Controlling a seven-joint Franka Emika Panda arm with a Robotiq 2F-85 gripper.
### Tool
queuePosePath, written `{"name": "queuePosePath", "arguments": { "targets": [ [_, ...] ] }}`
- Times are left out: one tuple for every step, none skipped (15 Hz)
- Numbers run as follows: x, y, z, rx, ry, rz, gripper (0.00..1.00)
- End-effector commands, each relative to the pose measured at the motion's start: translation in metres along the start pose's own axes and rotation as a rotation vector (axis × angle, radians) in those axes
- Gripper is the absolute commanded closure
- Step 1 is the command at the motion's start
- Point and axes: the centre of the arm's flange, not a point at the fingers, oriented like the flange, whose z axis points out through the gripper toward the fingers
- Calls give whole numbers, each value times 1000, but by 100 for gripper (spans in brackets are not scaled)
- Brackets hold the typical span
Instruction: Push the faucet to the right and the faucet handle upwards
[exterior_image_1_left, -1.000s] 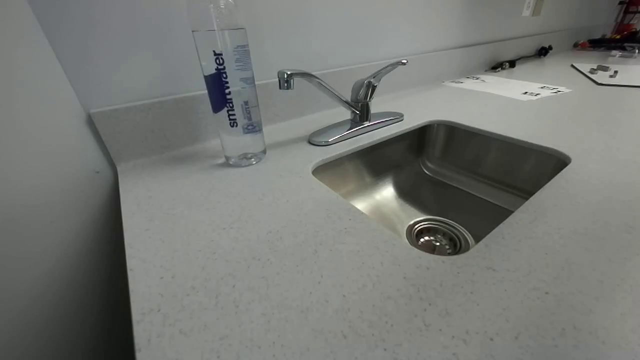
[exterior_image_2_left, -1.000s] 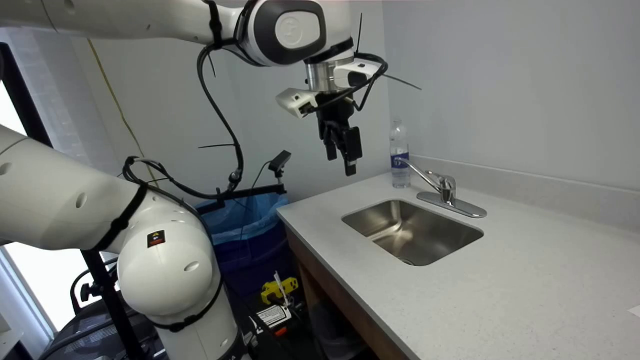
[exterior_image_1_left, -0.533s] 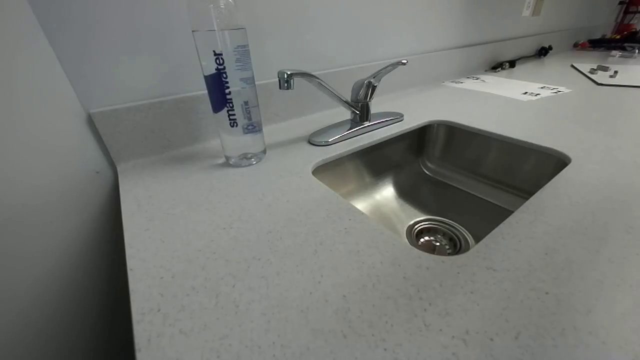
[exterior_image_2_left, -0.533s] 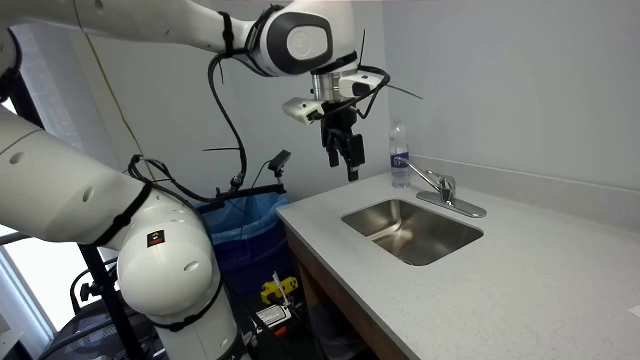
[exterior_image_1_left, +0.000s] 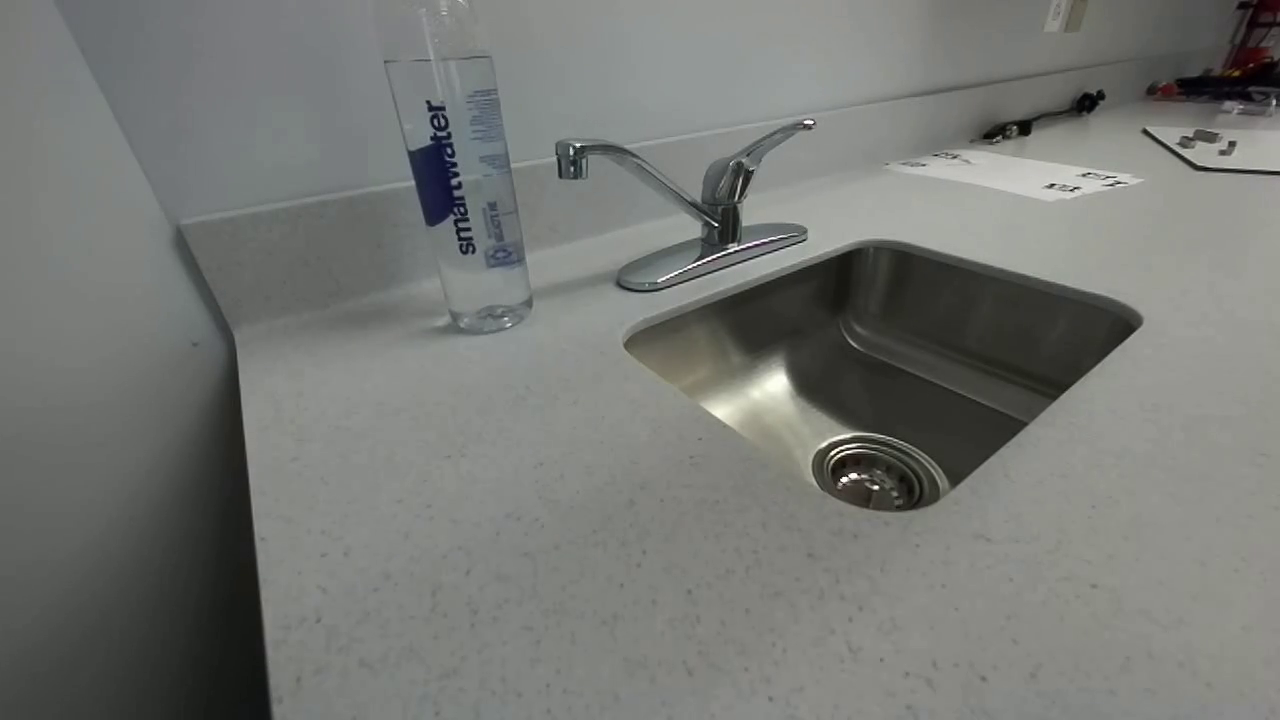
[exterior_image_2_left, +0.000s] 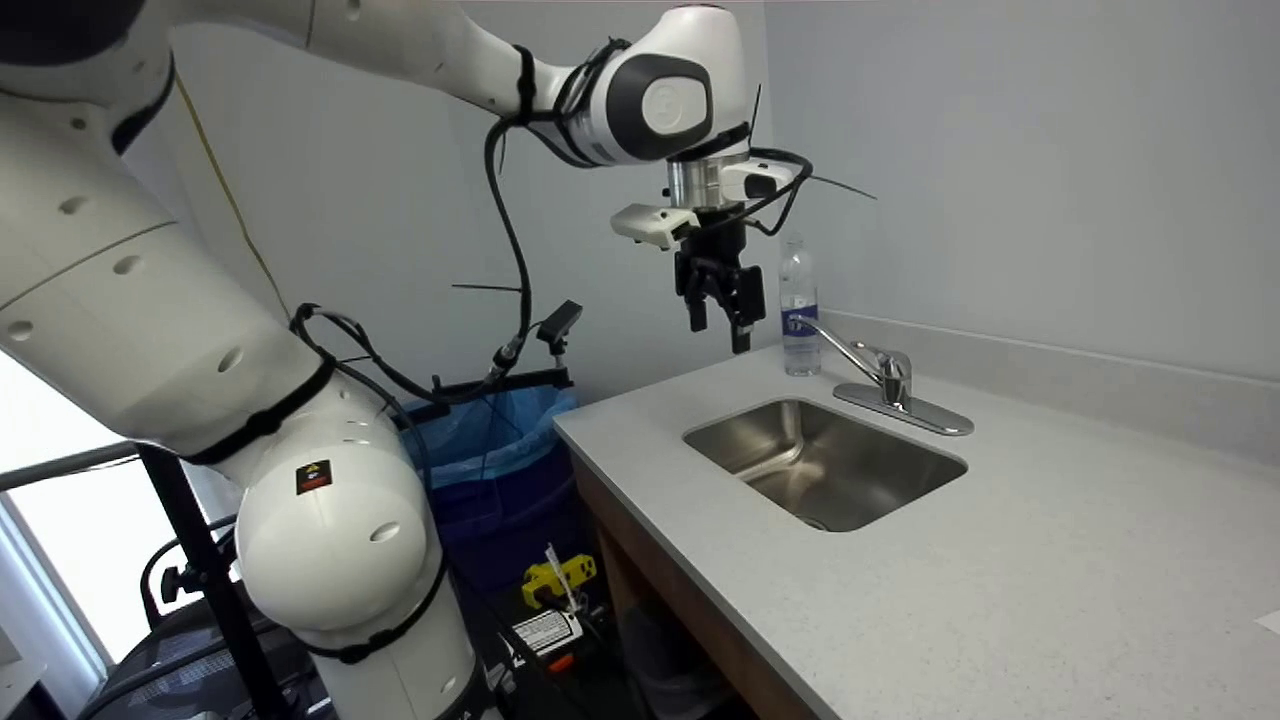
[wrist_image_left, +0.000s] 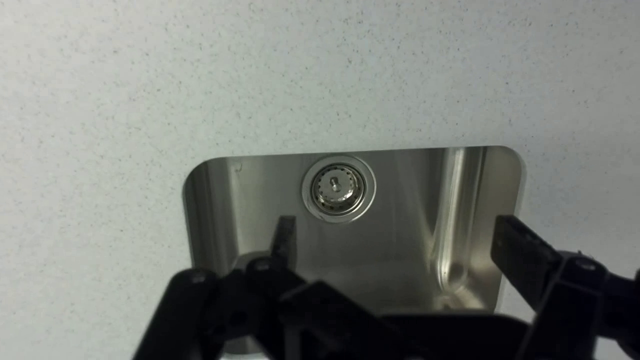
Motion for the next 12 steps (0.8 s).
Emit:
{"name": "queuePosePath", "arguments": {
  "targets": [
    [56,-23,4,-5,2,-73,0],
    [69,-28,7,-9,19,-84,0],
    [83,-33,8,-8,26,-100,0],
    [92,-40,14,-12,44,-117,0],
    [100,-45,19,-15,57,-133,0],
    [110,-52,23,-16,69,-142,0],
    [118,-57,26,-16,76,-148,0],
    [126,-63,31,-16,82,-153,0],
    [132,-68,33,-12,83,-158,0],
    [105,-54,33,-11,69,-132,0],
    [111,-58,36,-10,68,-138,0],
    [116,-61,39,-9,66,-141,0]
  ]
}}
